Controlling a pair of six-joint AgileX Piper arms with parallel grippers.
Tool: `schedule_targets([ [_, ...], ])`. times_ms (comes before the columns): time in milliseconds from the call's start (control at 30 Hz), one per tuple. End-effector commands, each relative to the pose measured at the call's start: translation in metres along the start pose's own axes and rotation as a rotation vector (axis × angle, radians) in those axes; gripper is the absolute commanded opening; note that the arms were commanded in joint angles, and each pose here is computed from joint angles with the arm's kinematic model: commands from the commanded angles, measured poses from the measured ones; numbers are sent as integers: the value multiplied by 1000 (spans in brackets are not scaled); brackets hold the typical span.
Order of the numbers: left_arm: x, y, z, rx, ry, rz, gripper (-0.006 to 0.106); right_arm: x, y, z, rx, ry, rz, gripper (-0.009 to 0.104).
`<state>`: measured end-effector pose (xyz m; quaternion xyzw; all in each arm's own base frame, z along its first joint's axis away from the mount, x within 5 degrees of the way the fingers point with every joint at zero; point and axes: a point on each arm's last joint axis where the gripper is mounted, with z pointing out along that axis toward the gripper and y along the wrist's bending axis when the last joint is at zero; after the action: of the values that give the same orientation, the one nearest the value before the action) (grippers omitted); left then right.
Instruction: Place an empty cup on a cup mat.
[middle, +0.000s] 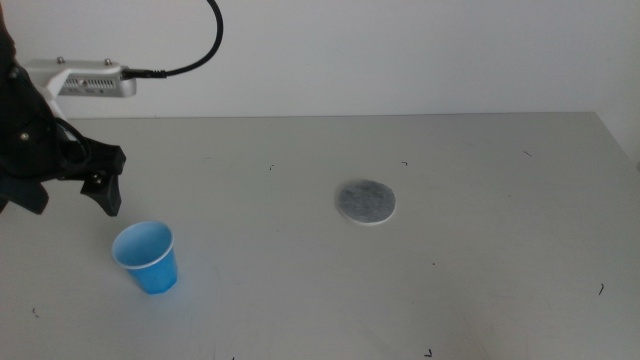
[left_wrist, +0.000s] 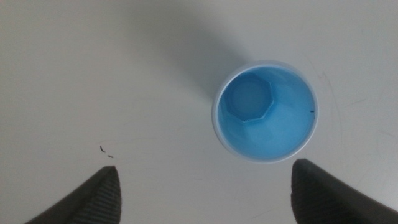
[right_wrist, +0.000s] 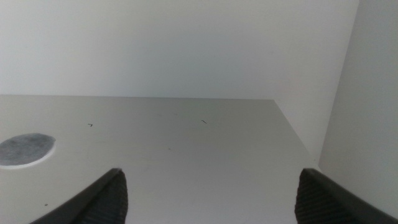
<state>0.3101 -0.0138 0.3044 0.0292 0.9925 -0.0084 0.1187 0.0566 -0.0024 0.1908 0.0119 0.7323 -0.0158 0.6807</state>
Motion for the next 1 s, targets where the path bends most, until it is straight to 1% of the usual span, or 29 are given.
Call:
schedule_targets([
  [0,0,-1,-4,14,-68,-2,105,-11,0,-3,0,-109,-19,94],
  [100,3,-1,17,18,-82,-6,105,-11,0,-3,0,-109,-19,94],
  [233,5,-4,39,49,-94,-5,105,-11,0,-3,0,-109,-19,94],
  [567,2,-4,88,57,3,-11,105,-11,0,-3,0,-109,-19,94],
  [667,0,-4,98,56,20,-12,102,-11,0,-3,0,-109,-19,94],
  [733,-1,-4,102,55,16,-13,95,-11,0,-3,0,-109,-19,94],
  [833,-3,-3,103,55,1,-14,78,-11,0,-3,0,-109,-19,94],
  [967,-4,-4,103,58,-15,-19,45,-11,0,-3,0,-109,-19,94],
])
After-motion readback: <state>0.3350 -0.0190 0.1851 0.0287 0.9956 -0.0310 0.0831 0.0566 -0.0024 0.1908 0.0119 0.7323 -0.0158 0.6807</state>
